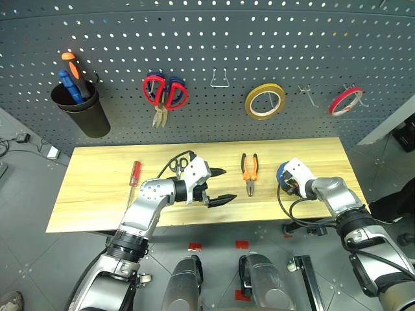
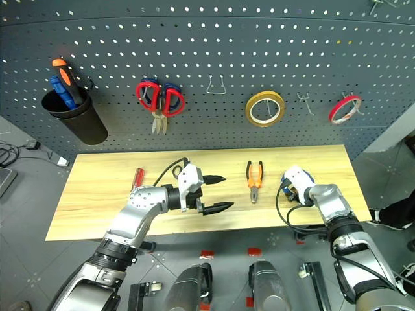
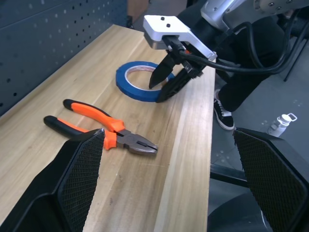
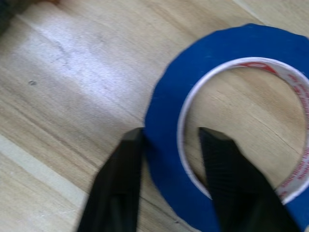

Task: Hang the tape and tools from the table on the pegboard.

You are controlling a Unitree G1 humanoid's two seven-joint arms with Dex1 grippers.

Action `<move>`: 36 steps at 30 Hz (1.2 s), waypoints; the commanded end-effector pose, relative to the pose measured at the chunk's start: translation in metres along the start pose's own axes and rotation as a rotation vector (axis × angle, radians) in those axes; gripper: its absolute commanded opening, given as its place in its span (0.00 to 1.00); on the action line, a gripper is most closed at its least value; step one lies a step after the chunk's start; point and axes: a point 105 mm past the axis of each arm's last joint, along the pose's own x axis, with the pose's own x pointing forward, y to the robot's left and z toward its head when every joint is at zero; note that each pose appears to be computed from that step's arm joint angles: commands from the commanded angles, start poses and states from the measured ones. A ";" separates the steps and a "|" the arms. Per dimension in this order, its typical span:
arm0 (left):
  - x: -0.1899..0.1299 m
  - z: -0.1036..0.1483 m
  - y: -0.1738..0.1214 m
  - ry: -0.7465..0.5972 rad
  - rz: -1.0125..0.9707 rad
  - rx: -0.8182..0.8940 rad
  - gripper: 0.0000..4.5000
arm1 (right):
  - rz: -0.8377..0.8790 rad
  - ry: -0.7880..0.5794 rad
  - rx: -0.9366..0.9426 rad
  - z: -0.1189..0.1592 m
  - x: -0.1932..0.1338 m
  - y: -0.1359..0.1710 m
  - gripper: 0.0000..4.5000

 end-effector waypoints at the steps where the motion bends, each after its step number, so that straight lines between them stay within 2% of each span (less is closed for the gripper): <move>1: 0.001 0.016 -0.004 -0.052 -0.016 0.053 1.00 | -0.014 -0.020 0.025 -0.007 -0.011 0.001 0.15; 5: -0.003 0.020 0.001 -0.075 0.029 0.062 1.00 | -0.092 -0.156 0.068 0.004 -0.042 0.009 0.15; 8: -0.013 0.027 0.009 -0.105 0.098 0.075 1.00 | -0.282 -0.322 -0.104 0.029 -0.084 0.027 0.15; 11: -0.017 0.034 0.013 -0.133 0.134 0.080 1.00 | -0.430 -0.430 -0.264 0.050 -0.110 0.036 0.15; 13: -0.021 0.044 0.019 -0.172 0.183 0.100 1.00 | -0.589 -0.587 -0.465 0.089 -0.139 0.044 0.15; 15: -0.022 0.050 0.021 -0.192 0.209 0.109 1.00 | -0.662 -0.669 -0.540 0.107 -0.153 0.049 0.15; 19: -0.017 0.060 0.023 -0.228 0.222 0.120 1.00 | -0.704 -0.782 -0.596 0.140 -0.159 0.043 0.15; 28: -0.010 0.069 0.026 -0.260 0.239 0.118 1.00 | -0.686 -0.822 -0.337 0.159 -0.129 -0.015 0.15; 32: -0.008 0.069 0.025 -0.264 0.240 0.115 1.00 | -0.615 -0.860 -0.297 0.166 -0.121 -0.016 0.15; 36: -0.008 0.068 0.027 -0.264 0.248 0.107 1.00 | -0.520 -0.910 -0.244 0.170 -0.117 -0.002 0.15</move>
